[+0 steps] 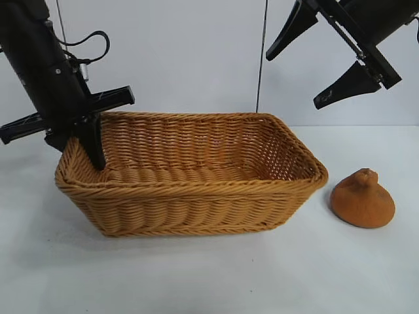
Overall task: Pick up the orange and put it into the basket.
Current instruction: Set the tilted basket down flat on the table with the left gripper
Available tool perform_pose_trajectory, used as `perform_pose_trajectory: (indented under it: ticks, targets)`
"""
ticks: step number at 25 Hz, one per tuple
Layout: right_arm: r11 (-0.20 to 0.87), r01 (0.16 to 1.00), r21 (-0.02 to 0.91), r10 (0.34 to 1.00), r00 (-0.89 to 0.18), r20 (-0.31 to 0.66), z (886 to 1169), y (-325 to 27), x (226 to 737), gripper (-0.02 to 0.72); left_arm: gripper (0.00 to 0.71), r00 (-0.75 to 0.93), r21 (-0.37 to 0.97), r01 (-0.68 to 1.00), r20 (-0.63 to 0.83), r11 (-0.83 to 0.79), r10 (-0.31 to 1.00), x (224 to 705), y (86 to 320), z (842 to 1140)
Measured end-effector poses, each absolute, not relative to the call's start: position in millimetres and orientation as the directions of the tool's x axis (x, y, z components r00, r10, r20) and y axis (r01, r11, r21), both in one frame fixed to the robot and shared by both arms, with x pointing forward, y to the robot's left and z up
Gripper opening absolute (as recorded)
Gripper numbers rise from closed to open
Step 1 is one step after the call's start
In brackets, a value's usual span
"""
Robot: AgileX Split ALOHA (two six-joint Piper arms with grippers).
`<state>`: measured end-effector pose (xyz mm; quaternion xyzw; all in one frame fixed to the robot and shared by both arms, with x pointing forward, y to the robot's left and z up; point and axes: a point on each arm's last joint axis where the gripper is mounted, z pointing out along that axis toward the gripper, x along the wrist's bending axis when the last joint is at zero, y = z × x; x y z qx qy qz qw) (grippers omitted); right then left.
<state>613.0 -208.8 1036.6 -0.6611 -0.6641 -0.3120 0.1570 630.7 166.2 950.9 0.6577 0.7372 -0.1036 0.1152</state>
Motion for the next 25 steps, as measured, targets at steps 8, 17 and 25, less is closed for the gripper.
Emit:
perform_pose_trajectory:
  ticks: [8,17,25]
  targets:
    - [-0.066,0.976,0.207,0.783,-0.078,0.617,1036.3,-209.1,612.9,0.631,0.091,-0.055,0.026,0.997,-0.31,0.067,0.949,643.1,151.6,935.1]
    - [-0.066,0.976,0.206,0.786,-0.076,0.614,1036.0,-209.5,612.8,0.631,0.111,-0.055,0.001,0.998,-0.328,0.058,0.943,647.3,147.9,909.4]
    - [-0.07,0.977,0.203,0.785,-0.072,0.615,1036.0,-209.5,612.8,0.631,0.553,-0.047,0.007,0.999,-0.332,0.053,0.942,647.2,147.7,911.5]
